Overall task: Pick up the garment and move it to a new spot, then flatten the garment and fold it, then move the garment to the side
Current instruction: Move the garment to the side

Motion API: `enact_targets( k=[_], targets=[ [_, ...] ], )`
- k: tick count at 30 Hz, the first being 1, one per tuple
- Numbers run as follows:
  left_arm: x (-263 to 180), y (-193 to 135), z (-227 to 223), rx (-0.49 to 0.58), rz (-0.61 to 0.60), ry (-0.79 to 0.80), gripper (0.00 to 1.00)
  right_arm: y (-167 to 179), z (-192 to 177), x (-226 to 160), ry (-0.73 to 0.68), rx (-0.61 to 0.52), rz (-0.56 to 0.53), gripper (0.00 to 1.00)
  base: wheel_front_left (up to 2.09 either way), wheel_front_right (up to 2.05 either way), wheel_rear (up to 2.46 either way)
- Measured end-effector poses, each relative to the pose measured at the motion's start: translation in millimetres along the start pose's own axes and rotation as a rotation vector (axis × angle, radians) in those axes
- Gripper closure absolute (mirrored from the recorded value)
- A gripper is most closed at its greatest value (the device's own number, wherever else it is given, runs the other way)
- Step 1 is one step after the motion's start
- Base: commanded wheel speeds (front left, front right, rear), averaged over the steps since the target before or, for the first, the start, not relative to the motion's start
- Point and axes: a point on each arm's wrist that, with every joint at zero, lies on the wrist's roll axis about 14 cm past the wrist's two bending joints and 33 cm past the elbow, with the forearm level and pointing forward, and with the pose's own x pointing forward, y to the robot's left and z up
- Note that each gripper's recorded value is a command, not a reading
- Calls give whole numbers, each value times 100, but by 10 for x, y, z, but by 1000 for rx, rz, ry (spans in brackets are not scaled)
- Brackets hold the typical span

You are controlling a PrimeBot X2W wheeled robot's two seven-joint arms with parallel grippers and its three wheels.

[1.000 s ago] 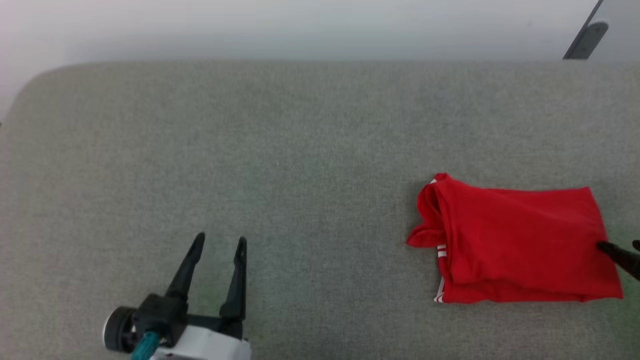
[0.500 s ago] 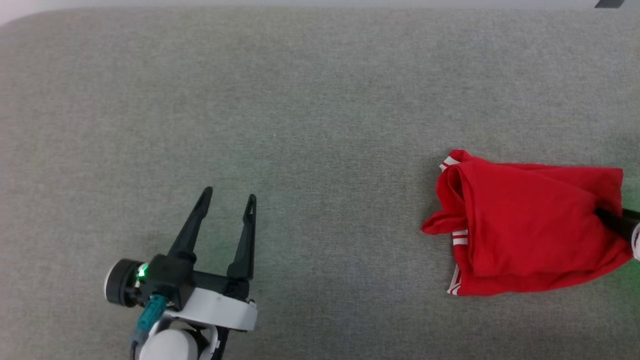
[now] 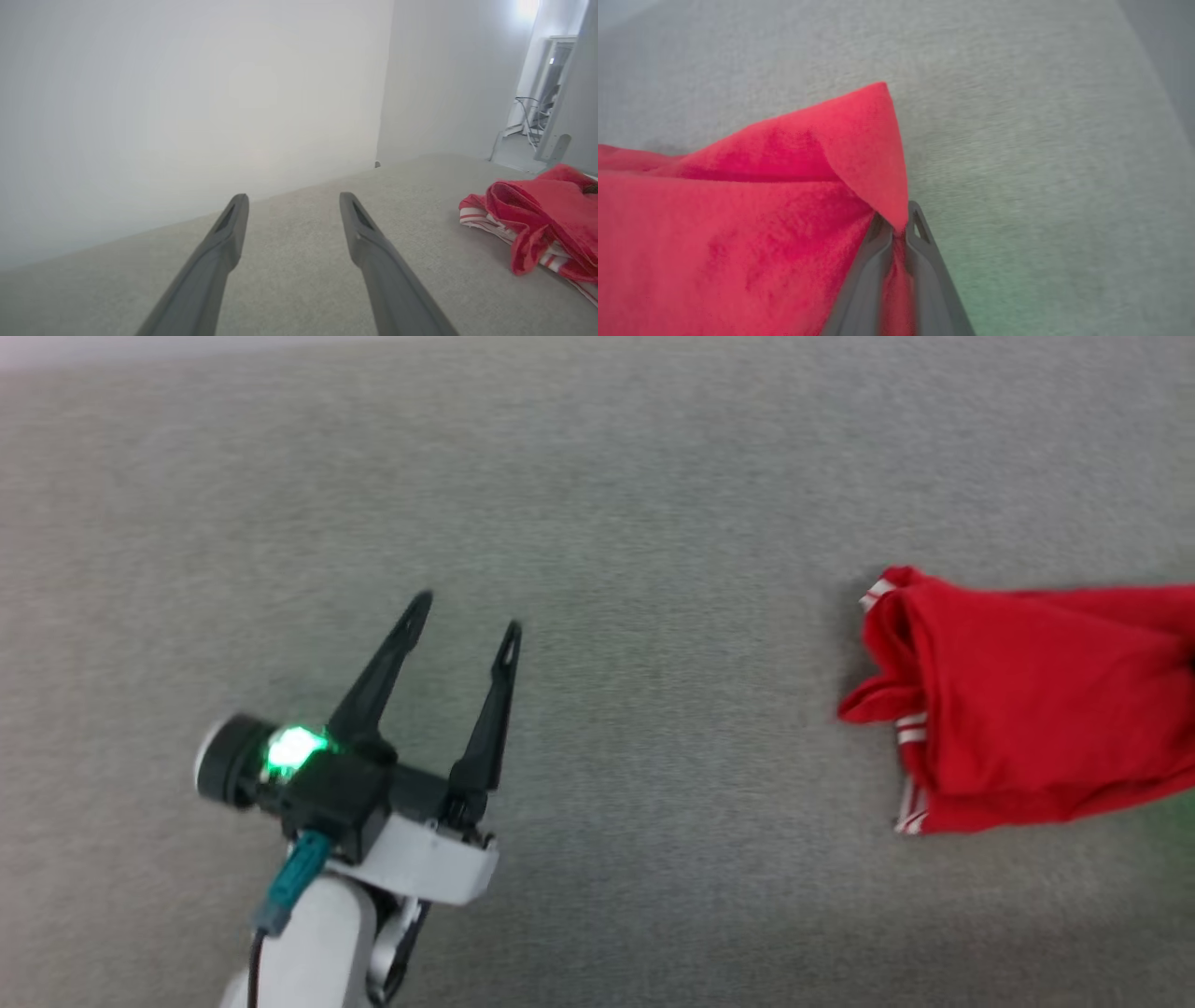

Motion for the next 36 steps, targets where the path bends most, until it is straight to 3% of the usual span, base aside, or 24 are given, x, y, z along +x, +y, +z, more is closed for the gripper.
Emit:
enact_targets(
  k=[8,15,23,36],
  targets=[
    [660,-480,142,59,-250,-121,0,-634,298,-181,-122,53,-171,100,0,0,0],
    [1172,-807,202,66,-393,-223,0,-1089,578,-169,-232,44,-340,100,0,0,0],
    [1525,-976,114,45,-460,-273,0,-1370,797,-86,-293,-34,-470,100,0,0,0],
    [1659,-978,-155,19,-477,-240,0,-1463,771,81,-309,-126,-544,100,0,0,0]
  ],
)
